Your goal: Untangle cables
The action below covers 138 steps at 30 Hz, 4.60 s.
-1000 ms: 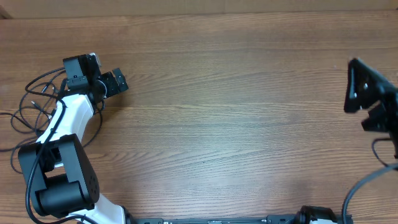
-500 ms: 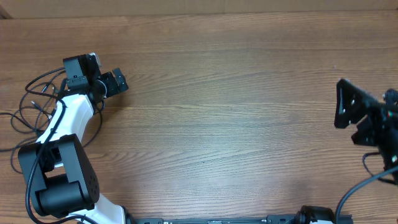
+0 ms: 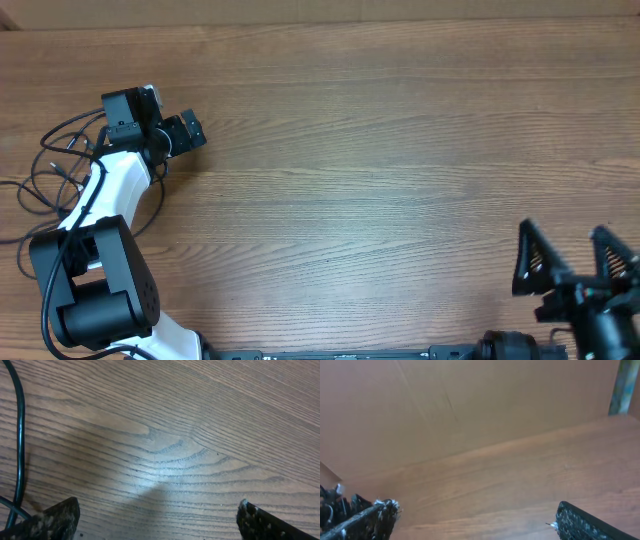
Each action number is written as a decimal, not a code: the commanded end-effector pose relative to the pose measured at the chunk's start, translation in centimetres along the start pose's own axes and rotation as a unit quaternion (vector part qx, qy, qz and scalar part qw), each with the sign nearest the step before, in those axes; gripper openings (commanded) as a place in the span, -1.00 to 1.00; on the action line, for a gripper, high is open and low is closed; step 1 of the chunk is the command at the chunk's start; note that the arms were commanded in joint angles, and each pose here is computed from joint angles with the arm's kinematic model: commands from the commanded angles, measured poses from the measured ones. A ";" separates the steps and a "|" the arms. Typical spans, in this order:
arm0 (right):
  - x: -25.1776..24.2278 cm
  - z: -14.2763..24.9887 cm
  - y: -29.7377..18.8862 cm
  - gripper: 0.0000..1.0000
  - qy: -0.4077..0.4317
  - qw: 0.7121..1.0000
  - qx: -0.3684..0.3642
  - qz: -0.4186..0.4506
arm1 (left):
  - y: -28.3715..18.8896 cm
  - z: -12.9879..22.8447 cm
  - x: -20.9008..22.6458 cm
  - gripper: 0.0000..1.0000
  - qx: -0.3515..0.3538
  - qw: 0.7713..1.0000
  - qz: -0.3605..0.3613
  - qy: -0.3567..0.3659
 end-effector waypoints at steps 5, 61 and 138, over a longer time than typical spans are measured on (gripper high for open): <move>0.1 4.7 -1.3 0.99 -0.006 1.000 -0.026 0.000 | -0.3 -0.2 -0.6 1.00 -0.002 1.000 0.012 0.007; -2.8 18.8 14.7 1.00 -0.020 0.994 -0.109 -0.002 | -0.3 -0.2 -0.6 0.99 -0.002 1.000 0.012 0.007; -0.8 19.1 14.8 1.00 -0.180 0.977 -0.107 -0.046 | -0.3 -0.2 -0.6 0.99 -0.002 1.000 0.012 0.007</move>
Point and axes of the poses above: each gripper's point midway between its finger pads, its own y axis out along the fingers, its own x axis along the line the jaws close on, z = x × y, the point moved 10 cm from there along -y, back along the fingers, and after that the axes turned 14 degrees about -y, right-handed, at the moved point
